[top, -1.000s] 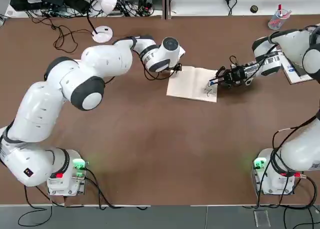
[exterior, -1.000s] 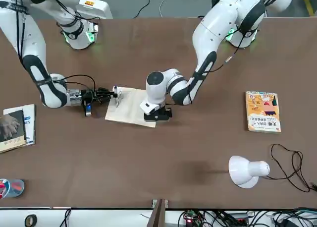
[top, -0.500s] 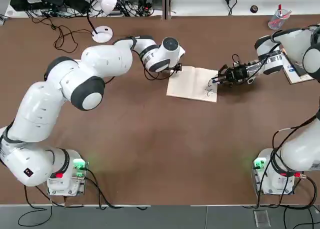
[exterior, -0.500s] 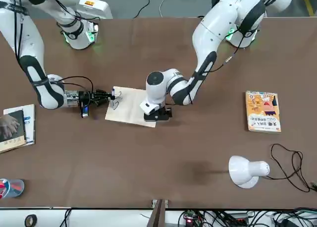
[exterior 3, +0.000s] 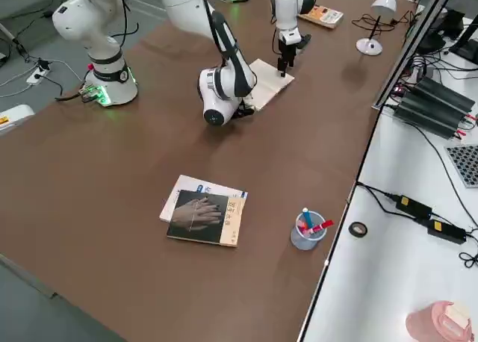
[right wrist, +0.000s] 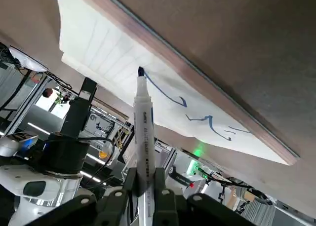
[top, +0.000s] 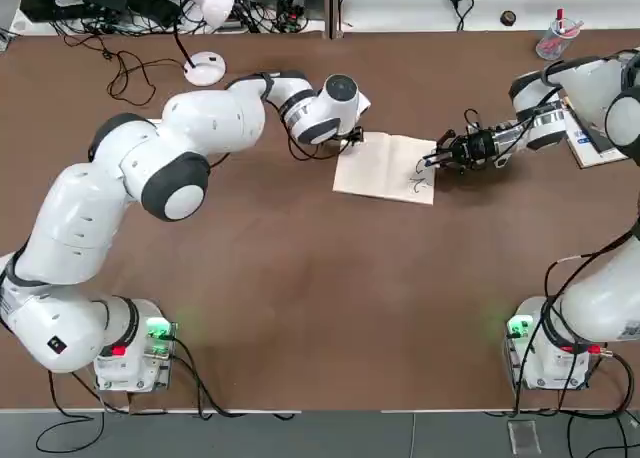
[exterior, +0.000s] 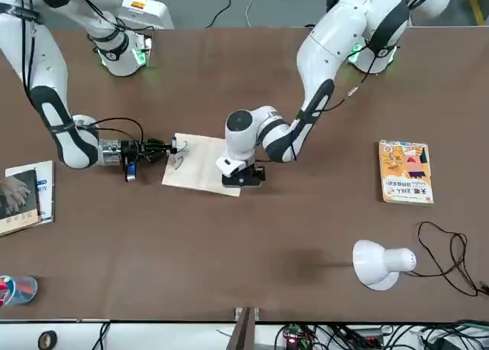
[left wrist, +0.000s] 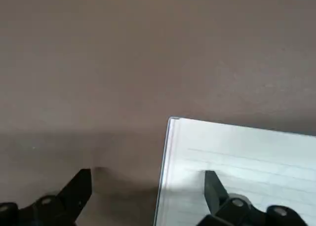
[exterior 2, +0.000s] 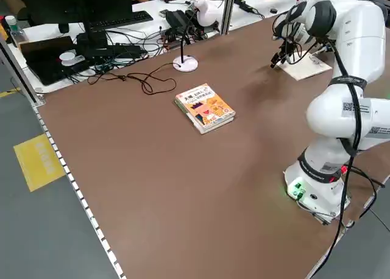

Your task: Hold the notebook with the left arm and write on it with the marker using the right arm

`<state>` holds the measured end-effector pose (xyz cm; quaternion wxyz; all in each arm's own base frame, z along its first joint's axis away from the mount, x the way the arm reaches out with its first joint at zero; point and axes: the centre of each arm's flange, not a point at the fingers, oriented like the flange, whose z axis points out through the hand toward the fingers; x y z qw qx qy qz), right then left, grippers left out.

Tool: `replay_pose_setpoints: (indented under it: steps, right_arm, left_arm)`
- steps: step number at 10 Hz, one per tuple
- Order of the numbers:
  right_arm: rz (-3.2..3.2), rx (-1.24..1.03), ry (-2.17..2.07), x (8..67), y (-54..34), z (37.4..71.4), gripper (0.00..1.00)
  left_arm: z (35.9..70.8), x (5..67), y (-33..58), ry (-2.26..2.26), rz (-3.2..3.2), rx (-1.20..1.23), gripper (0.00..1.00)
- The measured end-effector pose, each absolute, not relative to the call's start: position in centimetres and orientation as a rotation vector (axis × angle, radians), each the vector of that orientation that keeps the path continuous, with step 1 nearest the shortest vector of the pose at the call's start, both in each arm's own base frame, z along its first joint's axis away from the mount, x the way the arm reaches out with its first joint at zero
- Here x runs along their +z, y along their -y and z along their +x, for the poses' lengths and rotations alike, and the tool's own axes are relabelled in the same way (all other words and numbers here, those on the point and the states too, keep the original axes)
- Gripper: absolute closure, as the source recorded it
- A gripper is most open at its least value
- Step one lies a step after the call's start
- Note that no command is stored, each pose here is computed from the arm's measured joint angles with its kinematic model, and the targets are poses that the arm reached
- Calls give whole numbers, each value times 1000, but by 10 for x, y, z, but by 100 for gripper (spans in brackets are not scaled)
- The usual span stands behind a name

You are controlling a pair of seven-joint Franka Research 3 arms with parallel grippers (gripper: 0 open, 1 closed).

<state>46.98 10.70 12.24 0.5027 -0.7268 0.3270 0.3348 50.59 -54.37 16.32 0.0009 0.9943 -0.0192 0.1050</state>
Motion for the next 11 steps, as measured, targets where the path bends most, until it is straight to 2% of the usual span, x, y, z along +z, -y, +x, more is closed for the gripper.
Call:
replay_pose_setpoints:
  steps: [11]
  right_arm:
    - [-1772, 812, -764, 121, -116, 467, 83]
  left_arm:
    - [506, 163, 544, 60, 3122, 330, 0]
